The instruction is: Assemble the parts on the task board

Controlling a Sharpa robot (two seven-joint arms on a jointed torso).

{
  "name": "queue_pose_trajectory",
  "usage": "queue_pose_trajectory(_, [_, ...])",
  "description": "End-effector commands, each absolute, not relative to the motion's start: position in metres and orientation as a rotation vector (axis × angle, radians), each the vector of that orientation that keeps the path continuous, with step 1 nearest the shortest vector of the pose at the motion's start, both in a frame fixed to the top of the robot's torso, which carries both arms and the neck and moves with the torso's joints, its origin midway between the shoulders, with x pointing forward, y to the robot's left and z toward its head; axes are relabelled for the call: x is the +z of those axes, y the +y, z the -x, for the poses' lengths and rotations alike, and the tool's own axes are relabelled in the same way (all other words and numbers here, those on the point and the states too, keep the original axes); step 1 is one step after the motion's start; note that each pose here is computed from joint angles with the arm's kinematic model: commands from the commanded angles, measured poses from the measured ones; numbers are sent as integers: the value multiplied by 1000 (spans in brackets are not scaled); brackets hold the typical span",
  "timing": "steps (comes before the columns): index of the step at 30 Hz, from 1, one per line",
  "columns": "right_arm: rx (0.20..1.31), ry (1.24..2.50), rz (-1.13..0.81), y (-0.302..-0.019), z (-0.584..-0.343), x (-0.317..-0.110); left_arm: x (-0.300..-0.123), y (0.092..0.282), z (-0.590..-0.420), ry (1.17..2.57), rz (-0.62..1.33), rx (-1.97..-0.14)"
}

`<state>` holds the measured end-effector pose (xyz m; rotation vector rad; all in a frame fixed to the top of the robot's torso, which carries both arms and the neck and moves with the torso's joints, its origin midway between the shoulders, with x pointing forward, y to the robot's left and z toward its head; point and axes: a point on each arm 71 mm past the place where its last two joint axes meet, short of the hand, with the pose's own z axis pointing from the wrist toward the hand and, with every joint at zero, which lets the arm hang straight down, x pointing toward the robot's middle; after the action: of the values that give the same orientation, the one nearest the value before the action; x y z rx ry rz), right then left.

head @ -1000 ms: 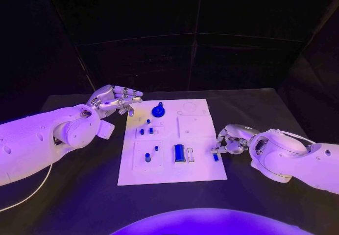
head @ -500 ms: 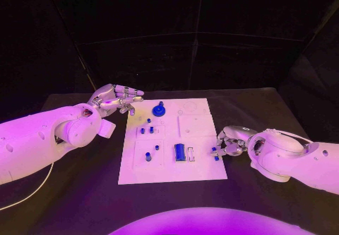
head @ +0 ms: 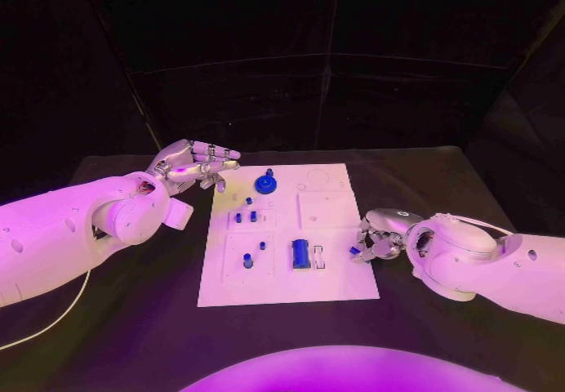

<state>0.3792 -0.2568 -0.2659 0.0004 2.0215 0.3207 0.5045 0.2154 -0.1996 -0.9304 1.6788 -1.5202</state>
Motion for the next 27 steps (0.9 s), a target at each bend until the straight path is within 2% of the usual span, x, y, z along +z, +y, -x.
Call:
queue_pose_trajectory(1, [273, 2050, 79, -255, -377, -272, -198, 214, -504, 1678, 929, -1534])
queue_pose_trajectory(12, [289, 2046, 61, -251, -376, -271, -198, 215, -504, 1677, 929, -1533])
queue_pose_trajectory(27, [518, 1917, -240, -245, -371, -256, -198, 215, -504, 1676, 929, -1533])
